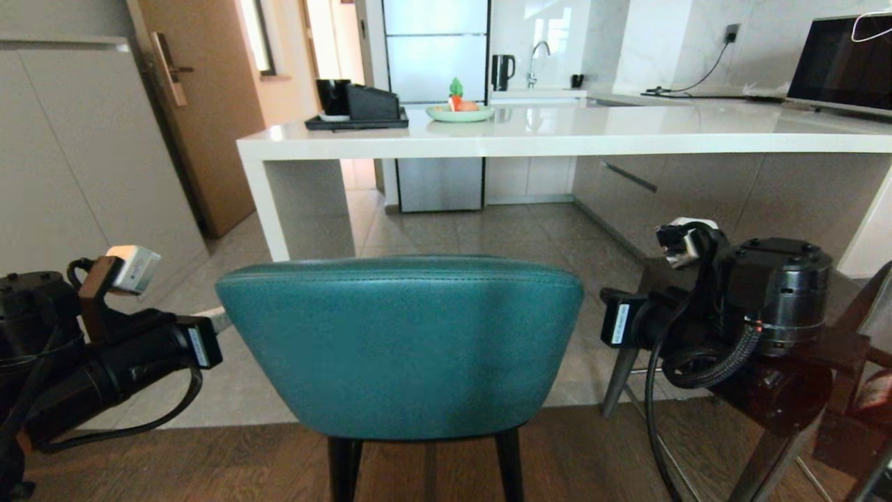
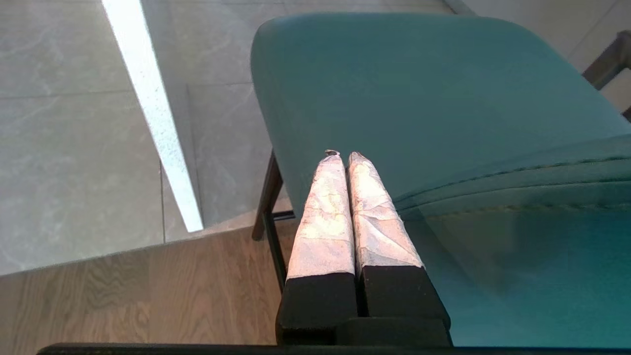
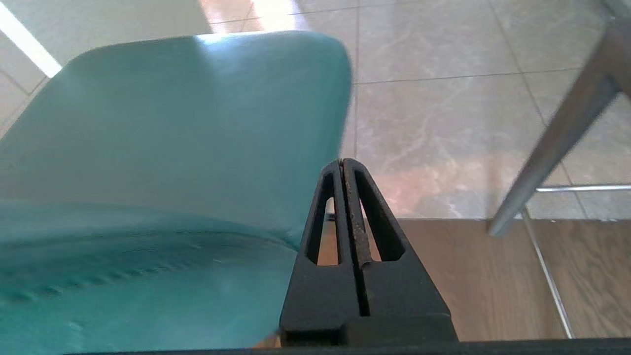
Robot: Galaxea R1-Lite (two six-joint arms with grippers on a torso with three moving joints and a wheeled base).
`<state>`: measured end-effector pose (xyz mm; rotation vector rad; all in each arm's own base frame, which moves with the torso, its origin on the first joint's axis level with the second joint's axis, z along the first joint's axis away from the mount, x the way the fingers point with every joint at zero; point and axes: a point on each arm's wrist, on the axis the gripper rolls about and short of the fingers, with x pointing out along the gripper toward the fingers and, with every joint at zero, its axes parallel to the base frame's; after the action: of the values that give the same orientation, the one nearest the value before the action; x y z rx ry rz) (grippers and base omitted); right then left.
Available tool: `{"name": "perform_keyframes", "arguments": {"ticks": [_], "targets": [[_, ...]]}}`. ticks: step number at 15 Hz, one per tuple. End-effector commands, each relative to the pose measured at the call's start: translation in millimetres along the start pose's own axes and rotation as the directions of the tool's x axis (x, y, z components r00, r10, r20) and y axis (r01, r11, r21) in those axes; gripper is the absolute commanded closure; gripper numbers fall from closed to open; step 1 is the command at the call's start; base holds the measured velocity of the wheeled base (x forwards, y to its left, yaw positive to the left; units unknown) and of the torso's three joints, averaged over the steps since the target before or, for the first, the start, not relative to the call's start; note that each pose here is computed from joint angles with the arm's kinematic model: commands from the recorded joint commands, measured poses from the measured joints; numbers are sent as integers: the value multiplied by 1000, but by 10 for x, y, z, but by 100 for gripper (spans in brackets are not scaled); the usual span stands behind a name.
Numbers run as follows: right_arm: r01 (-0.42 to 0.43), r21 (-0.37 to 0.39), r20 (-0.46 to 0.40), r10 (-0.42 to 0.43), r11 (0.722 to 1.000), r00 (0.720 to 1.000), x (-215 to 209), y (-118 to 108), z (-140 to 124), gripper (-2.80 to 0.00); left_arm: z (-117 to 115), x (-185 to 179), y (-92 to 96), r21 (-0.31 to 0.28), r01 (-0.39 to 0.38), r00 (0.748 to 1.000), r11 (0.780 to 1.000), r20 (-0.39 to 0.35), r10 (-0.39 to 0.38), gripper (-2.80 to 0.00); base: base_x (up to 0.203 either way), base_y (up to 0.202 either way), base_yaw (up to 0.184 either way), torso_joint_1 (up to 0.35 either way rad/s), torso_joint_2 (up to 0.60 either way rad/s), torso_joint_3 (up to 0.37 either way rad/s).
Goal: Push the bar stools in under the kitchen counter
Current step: Push the blue chair back under the dining table
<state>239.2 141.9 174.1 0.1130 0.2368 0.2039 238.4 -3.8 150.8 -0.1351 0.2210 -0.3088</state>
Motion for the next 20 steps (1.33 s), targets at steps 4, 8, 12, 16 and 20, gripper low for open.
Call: {"name": "perform_keyframes", "arguments": {"ticks": [4,8,12,16,20], "targets": [[-22,-15,-29,21,1000,999,96,130,-95,0,-19,27,-34,-1,16,1000,1000,-7,-16,0,0,0,0,0,0,0],[-18,-20,-48,17,1000,999,134,125,-195,0,-43,39,-58,-4,27,999,1000,-18,-27,0,0,0,0,0,0,0],[-3,-16,-8,2,1000,1000,290,180,-190,0,-129,116,-72,7,41,999,999,3,-41,0,0,0,0,0,0,0],[-1,-21,-15,1,1000,1000,345,196,-214,0,-185,237,-103,24,47,998,999,38,-47,0,0,0,0,0,0,0],[-4,-19,0,4,1000,1000,458,244,-175,0,-221,280,-113,20,53,998,998,23,-53,0,0,0,0,0,0,0]]}}
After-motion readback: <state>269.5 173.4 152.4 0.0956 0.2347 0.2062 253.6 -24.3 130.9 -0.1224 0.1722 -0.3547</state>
